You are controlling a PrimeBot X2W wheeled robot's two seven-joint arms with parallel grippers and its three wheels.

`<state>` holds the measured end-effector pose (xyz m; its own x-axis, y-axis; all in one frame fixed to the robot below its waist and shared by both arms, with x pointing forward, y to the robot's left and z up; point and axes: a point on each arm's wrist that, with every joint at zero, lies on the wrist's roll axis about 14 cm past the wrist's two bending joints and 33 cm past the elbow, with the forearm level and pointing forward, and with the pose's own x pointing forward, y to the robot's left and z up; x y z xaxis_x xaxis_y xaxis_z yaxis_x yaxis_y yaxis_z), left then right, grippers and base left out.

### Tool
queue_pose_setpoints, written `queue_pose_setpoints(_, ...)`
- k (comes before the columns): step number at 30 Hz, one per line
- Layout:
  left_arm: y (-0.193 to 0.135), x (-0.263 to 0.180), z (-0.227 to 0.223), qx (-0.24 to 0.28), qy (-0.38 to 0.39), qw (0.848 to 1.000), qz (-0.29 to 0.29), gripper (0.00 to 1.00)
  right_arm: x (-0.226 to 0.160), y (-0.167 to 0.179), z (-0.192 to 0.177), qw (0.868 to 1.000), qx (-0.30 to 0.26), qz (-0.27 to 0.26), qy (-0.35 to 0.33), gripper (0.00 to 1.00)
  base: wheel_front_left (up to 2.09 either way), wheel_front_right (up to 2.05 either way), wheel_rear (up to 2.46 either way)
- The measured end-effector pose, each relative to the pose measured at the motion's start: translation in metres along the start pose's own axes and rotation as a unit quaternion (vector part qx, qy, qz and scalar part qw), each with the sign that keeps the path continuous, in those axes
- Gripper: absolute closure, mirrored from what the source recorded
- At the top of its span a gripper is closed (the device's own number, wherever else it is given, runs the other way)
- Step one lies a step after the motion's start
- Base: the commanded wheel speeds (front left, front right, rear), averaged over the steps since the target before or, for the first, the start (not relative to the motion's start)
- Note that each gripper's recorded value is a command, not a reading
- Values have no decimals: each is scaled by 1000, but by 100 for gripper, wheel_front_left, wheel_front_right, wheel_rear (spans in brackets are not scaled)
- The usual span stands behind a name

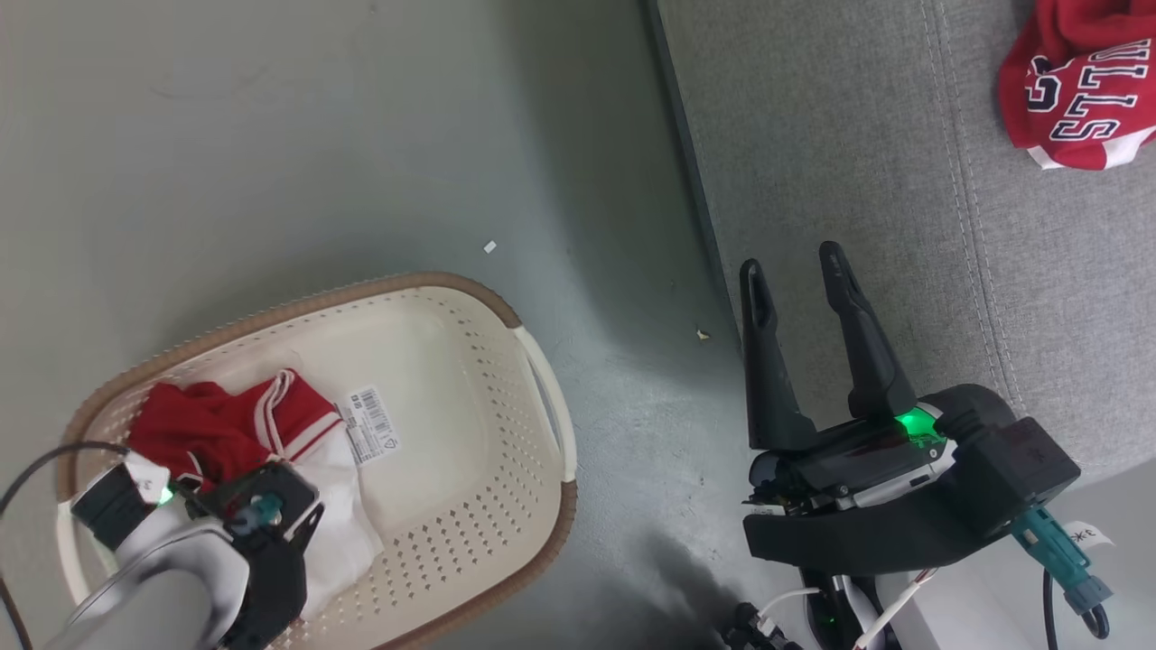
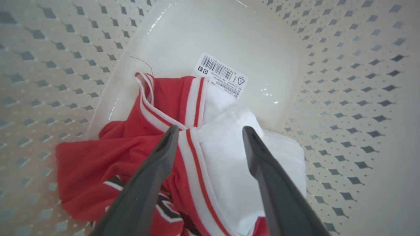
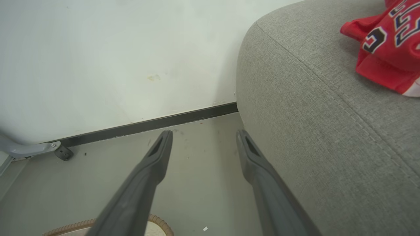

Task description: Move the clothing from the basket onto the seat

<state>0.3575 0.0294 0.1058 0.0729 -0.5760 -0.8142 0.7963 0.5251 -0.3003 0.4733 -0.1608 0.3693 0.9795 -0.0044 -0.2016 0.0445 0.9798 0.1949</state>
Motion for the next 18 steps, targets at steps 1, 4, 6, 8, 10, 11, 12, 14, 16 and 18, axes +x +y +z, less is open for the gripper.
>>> queue_pose_setpoints(1, -1, 1, -7, 19, 12, 1000, -5, 0, 0, 0, -2, 1000, 0, 1, 3, 0, 0, 0, 0)
queue_pose_setpoints(4, -5, 4, -25, 47, 43, 998, -16, 0, -1, 0, -7, 1000, -2, -2, 9, 0, 0, 0, 0)
queue_pose_setpoints(6, -6, 7, -29, 55, 51, 997, -19, 0, -1, -1, -9, 1000, -2, -3, 13, 0, 0, 0, 0)
queue_pose_setpoints(8, -2, 10, -30, 62, 56, 996, -18, 0, -1, 0, -11, 1000, -2, -2, 15, 0, 0, 0, 0)
queue_pose_setpoints(10, 1, 13, -33, 73, 66, 995, -18, 0, -2, 1, -13, 1000, -2, 0, 18, 0, 0, 0, 0)
queue_pose_setpoints(11, 3, 14, -35, 77, 72, 994, -16, 0, -2, 1, -15, 1000, -2, 0, 20, 0, 0, 0, 0)
queue_pose_setpoints(12, 4, 16, -38, 80, 80, 993, -17, 0, -2, 2, -17, 1000, -2, 1, 23, 0, 0, 0, 0)
queue_pose_setpoints(14, 7, 18, -45, 91, 99, 991, -16, 0, -3, 3, -20, 1000, -1, 3, 27, 0, 0, 0, 0)
queue_pose_setpoints(16, 9, 19, -54, 112, 118, 987, -16, 0, -3, 3, -23, 999, -1, 1, 32, 0, 0, 0, 0)
queue_pose_setpoints(18, 11, 21, -58, 123, 131, 984, -14, 0, -4, 1, -25, 999, -3, -3, 35, 0, 0, 0, 0)
